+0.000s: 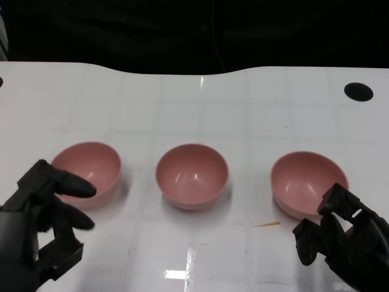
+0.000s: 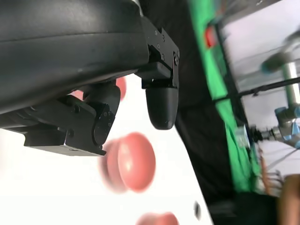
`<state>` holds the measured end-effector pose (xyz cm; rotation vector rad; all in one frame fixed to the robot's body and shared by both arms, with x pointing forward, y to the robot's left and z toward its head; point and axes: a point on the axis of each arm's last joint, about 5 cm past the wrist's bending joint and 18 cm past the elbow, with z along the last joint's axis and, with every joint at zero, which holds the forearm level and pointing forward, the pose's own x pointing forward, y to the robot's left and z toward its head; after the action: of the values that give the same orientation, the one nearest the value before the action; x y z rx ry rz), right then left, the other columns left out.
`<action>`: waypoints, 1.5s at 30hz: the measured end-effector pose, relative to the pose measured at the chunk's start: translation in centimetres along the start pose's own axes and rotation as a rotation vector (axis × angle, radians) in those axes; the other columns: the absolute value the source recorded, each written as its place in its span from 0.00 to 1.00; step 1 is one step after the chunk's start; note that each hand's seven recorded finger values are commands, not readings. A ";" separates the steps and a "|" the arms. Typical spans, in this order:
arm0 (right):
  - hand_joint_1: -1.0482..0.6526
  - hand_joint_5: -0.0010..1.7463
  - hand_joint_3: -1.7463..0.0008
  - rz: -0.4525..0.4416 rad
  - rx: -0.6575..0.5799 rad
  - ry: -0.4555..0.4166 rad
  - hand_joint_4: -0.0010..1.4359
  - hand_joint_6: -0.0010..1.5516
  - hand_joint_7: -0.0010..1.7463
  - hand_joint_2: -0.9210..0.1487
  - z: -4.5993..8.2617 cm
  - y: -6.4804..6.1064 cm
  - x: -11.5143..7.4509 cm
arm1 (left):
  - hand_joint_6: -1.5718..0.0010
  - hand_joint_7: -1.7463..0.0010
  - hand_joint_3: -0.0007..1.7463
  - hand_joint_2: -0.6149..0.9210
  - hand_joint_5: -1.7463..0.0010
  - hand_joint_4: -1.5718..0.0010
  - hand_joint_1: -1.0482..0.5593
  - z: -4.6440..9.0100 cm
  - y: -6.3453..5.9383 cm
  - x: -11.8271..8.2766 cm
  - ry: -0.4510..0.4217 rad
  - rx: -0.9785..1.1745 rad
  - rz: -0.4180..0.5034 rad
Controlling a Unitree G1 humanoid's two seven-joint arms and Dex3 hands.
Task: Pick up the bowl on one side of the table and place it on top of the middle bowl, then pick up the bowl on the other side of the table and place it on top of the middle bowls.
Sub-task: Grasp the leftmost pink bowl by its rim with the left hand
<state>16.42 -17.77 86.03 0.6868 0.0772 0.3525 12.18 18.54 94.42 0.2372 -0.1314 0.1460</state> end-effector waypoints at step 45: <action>0.62 1.00 0.25 -0.014 0.003 0.020 0.67 0.44 1.00 0.31 -0.3 0.3 0.2 | 0.49 1.00 0.01 0.92 1.00 0.51 0.19 -3.6 0.3 7.6 -0.149 1.123 -0.271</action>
<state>16.47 -17.29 86.00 0.6857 0.1018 0.3456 20.02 20.69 92.10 1.3809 -0.1535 -0.0860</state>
